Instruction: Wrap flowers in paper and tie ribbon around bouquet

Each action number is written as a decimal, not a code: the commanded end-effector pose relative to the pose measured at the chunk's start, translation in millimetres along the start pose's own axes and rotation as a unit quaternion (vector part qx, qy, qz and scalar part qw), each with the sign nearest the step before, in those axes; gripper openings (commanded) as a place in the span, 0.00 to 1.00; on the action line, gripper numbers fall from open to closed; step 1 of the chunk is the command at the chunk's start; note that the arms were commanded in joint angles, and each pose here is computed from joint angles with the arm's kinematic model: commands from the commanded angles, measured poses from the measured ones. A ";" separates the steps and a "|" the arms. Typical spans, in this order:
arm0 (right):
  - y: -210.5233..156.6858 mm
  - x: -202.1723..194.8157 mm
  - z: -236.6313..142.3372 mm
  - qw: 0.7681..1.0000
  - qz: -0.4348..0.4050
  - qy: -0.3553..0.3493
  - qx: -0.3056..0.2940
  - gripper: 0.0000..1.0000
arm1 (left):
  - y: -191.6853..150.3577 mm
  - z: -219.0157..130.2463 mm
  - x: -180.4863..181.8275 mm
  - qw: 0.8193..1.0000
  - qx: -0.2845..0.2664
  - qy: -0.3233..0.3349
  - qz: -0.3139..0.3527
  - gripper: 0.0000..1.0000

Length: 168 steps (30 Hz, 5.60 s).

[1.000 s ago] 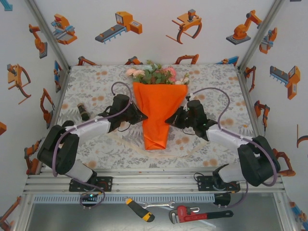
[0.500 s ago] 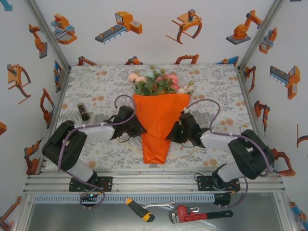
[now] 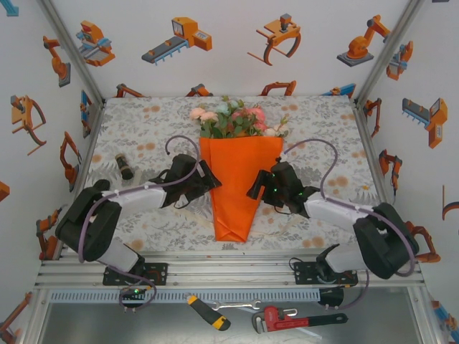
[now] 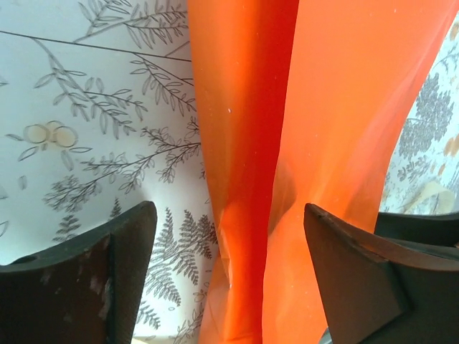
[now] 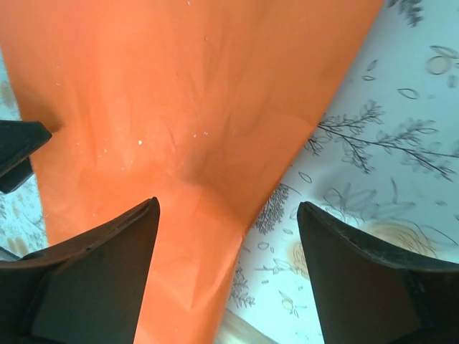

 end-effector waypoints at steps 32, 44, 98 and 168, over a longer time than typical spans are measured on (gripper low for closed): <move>55.8 -169.9 -43.0 0.937 0.216 -0.271 -0.041 0.31 | 33.2 -115.2 119.4 0.938 -0.174 0.287 -0.088 0.95; 83.3 -105.3 -75.8 0.977 0.148 -0.112 -0.109 0.00 | 45.7 -89.2 118.9 0.926 -0.148 0.329 -0.114 0.93; 165.7 -82.7 -81.4 0.977 0.063 -0.091 -0.182 0.00 | 183.4 -38.3 100.7 0.962 -0.175 0.139 -0.160 0.00; 63.1 137.7 20.1 0.835 -0.512 0.183 0.090 0.67 | 54.2 -116.4 -10.0 0.992 -0.073 0.035 0.098 0.64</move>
Point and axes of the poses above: each hand's point on the last joint's axis, 136 mm out from that joint toward the fingers, its own z axis out along the fingers, its own x axis along the line the jaws close on, y = z × x, the point moved 10 cm from there along -z, back along the fingers, and after that the axes turned 2 degrees about -z, right-handed, at the moved point
